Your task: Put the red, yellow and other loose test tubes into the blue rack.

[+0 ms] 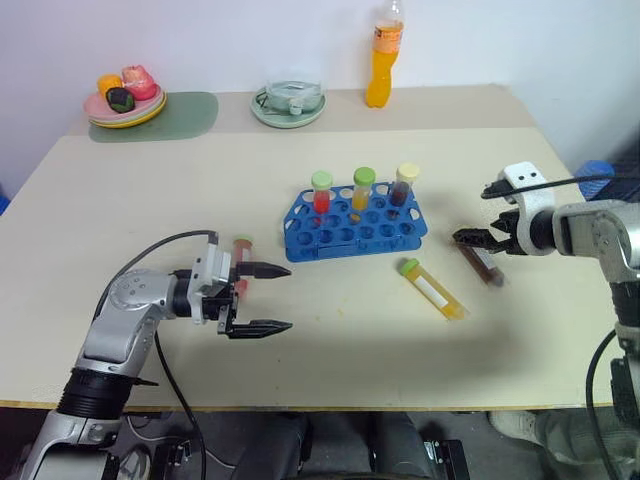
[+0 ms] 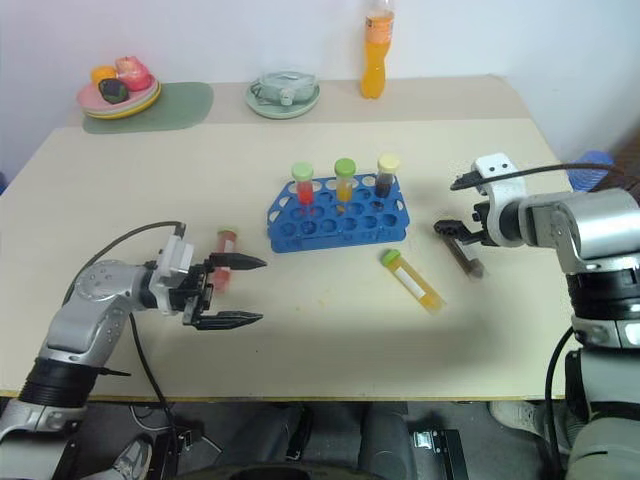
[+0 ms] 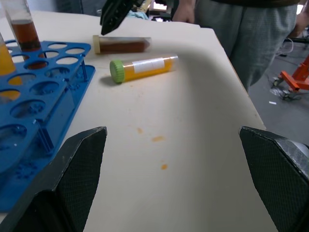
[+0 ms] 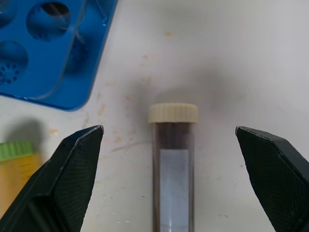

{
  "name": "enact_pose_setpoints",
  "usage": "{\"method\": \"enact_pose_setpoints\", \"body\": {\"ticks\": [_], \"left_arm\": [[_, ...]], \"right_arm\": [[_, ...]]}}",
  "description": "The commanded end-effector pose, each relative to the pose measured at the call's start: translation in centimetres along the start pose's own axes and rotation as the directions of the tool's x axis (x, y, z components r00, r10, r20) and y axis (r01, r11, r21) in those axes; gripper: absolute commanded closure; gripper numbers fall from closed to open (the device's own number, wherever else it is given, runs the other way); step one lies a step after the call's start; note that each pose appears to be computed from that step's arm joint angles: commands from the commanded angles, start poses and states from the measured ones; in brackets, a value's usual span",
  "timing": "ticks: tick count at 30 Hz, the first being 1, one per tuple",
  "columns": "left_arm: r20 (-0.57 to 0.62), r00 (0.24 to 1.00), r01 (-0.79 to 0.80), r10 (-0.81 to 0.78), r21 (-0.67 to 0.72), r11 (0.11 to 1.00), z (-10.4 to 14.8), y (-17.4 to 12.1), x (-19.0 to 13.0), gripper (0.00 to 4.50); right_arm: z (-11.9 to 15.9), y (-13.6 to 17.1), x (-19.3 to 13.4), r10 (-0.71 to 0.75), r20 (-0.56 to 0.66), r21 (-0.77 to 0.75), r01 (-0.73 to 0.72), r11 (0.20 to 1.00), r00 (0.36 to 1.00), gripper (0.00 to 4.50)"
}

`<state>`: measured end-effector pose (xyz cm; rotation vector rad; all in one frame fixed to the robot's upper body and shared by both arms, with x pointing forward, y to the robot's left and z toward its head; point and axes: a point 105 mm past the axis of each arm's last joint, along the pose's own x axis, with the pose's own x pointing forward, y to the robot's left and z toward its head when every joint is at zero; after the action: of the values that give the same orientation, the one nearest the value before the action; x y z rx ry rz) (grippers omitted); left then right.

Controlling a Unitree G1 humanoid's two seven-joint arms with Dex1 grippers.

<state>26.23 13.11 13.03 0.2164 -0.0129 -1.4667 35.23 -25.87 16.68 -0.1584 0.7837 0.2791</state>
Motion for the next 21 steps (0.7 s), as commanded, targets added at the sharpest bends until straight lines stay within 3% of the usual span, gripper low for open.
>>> {"method": "enact_pose_setpoints", "body": {"ticks": [1,18,21], "left_arm": [[0.014,1.0,0.004,-0.004,0.015,1.0,0.6,-0.3,0.2,0.02],[0.007,0.999,-0.036,0.036,-0.015,0.999,0.4,-0.7,0.0,0.02],[0.005,0.999,-0.042,0.042,-0.014,0.999,0.4,-0.7,-0.1,0.0]], "right_arm": [[0.0,-0.8,-0.6,-0.01,-0.043,0.016,0.01,1.0,0.999,0.0],[-0.9,-0.7,1.9,0.021,-0.116,0.033,-0.017,0.999,0.993,0.0],[-1.0,-0.7,2.4,0.023,-0.122,0.022,-0.02,1.0,0.992,0.86]]}}
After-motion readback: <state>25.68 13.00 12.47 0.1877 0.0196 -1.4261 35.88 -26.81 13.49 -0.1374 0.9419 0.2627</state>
